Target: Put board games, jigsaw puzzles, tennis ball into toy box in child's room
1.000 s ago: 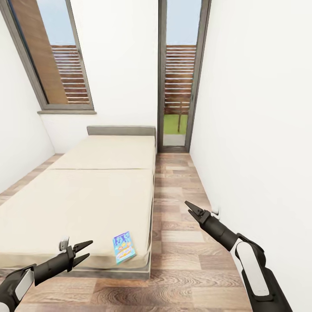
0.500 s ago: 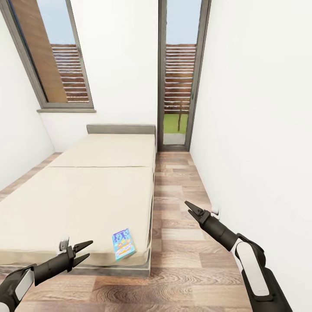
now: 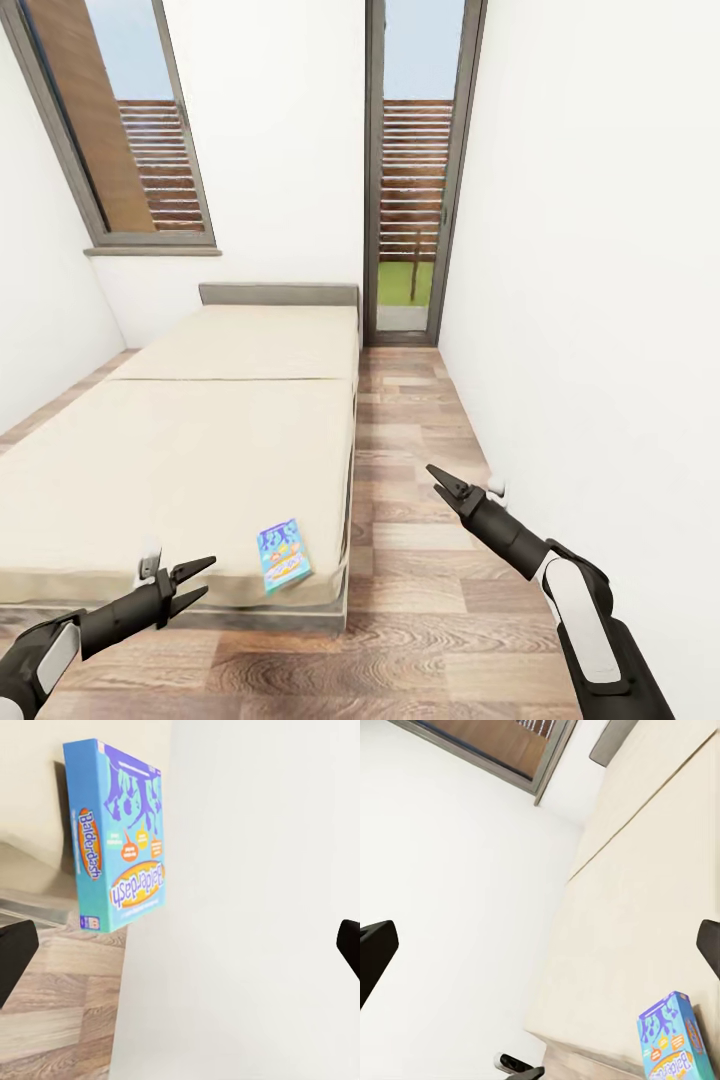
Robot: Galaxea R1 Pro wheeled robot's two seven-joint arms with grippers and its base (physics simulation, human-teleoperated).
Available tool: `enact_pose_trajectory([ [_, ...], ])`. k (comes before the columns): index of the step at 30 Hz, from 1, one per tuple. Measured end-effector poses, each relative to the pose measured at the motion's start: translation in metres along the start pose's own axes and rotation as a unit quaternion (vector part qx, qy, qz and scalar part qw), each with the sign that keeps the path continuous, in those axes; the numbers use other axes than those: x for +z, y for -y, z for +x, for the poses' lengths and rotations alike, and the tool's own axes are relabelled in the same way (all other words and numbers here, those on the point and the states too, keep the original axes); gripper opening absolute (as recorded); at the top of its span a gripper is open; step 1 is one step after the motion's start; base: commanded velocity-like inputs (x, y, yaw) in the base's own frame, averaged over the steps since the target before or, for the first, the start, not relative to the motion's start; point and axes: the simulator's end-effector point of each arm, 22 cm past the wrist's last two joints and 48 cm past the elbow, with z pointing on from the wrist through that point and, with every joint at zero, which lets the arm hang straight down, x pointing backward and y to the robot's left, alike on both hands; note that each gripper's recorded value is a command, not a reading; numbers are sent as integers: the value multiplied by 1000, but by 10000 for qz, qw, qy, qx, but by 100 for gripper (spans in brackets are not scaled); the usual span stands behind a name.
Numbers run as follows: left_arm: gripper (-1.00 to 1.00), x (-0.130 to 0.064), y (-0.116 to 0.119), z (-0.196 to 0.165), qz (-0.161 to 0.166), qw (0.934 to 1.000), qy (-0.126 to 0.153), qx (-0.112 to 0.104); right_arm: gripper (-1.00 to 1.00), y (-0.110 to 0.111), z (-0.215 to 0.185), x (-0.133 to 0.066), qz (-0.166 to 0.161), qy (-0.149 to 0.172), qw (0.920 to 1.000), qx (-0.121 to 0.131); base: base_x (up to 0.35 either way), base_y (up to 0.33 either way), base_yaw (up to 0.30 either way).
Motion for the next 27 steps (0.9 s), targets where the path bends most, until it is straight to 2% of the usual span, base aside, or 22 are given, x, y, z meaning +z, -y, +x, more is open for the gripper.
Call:
enact_pose_trajectory([
  [11,100,7,-24,10,-59,10000,-40,-16,100,23,13,-4,35,-13,10000,42,0,0,0],
  [20,100,15,-54,24,-346,9992,-198,58,100,40,24,-7,36,-15,10000,65,0,0,0],
  [27,100,37,-65,46,-297,9990,-321,9,100,53,32,-10,45,-14,10000,64,0,0,0],
])
